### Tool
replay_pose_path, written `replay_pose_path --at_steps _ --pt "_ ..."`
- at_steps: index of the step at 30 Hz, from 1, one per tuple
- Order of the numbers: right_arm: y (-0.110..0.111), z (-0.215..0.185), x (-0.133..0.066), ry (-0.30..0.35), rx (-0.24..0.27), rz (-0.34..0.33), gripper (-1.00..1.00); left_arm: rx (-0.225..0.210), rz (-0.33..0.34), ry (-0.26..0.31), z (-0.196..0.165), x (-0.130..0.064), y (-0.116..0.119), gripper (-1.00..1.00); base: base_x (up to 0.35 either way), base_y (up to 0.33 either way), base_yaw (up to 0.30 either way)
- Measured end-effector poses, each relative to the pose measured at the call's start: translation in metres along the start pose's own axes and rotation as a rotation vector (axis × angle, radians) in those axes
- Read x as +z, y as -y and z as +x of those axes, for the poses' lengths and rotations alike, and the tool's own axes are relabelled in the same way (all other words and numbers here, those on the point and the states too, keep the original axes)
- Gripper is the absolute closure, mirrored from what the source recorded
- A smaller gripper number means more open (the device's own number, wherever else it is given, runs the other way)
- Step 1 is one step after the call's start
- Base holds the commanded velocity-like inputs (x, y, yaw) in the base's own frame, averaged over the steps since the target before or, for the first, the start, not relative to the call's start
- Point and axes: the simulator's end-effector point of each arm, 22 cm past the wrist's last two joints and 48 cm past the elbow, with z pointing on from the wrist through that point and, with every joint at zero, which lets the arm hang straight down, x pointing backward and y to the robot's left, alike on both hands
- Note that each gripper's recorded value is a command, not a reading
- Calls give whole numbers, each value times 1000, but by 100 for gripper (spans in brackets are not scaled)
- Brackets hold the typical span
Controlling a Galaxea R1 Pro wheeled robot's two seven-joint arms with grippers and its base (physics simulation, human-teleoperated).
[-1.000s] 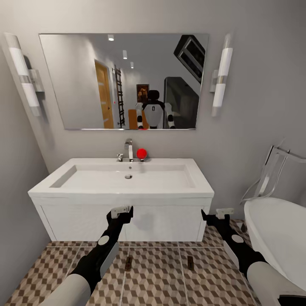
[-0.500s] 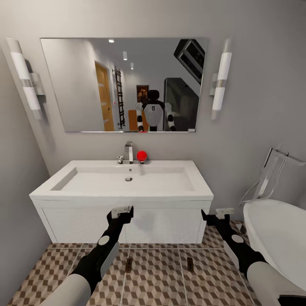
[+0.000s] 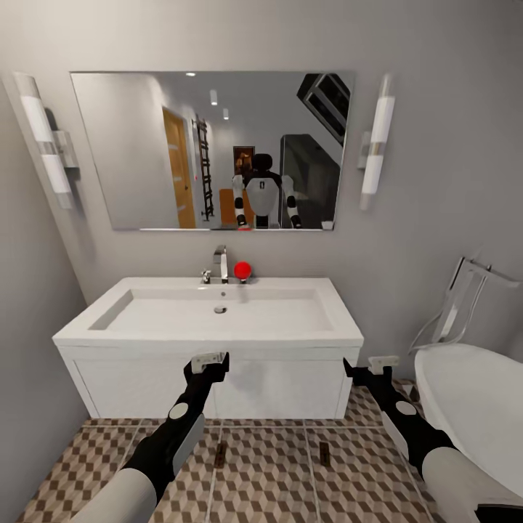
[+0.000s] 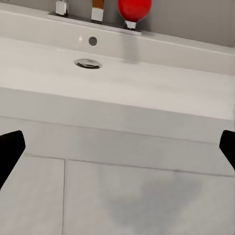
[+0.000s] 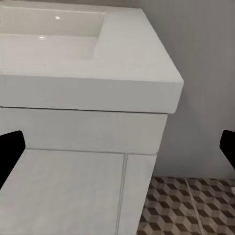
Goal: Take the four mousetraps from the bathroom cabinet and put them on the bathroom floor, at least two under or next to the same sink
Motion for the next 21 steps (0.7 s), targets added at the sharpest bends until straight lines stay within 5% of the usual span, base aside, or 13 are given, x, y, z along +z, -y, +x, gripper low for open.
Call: replay_pose_path --at_steps 21 --pt "3 -28 -8 -1 -1 5 -100 0 0 -1 -28 -7 5 -100 0 0 0"
